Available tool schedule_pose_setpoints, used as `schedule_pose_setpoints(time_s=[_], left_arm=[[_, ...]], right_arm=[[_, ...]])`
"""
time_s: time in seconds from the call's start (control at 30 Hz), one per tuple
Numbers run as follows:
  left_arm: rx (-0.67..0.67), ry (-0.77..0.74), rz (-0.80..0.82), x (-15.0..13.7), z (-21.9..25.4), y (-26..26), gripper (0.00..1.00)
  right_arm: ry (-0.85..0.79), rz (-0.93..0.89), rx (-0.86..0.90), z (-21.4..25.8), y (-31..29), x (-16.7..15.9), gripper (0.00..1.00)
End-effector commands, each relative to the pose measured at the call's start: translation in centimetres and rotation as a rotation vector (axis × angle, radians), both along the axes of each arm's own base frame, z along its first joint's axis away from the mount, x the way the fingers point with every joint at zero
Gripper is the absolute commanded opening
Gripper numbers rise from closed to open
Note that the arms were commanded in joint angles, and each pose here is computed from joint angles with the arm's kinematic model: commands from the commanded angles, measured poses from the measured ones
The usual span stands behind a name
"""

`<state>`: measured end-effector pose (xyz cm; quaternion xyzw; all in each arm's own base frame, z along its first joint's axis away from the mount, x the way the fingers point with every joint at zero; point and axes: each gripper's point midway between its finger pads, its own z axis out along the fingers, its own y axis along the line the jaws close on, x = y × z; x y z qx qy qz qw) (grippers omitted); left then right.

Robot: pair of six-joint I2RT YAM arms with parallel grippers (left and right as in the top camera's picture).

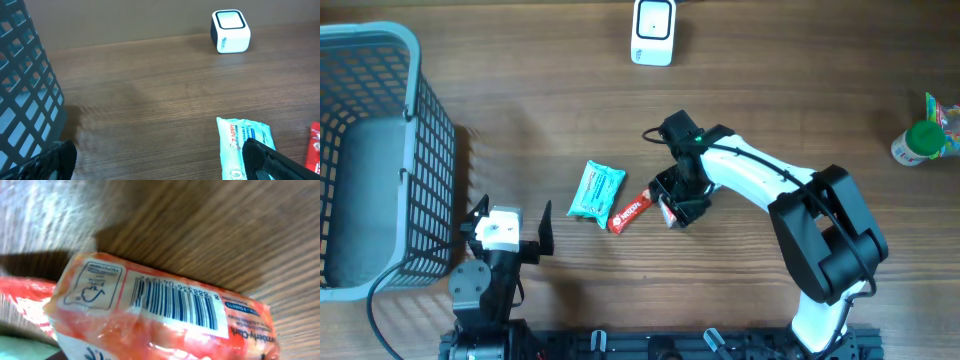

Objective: Scan the item barcode
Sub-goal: 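Reach the right gripper to the Kleenex pack and grasp it, then lift the Kleenex pack toward the scanner with the right gripper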

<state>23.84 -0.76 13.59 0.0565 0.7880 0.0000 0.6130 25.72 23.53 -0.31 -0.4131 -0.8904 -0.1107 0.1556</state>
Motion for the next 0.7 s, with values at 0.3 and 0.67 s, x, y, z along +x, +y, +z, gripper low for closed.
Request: schedule_pose_setpoints(time_s=[0.3,0.67], left_arm=[[0.012,-0.004,-0.02,0.0,-0.1,-0.3,1.0],[0.012,-0.004,-0.02,0.0,-0.1,-0.3,1.0]], right_arm=[[-0.097,-0.016,-0.03,3.5,-0.5,1.4,0.62],[-0.332,-0.059,0.213,7.4,4.2,6.8,1.0]])
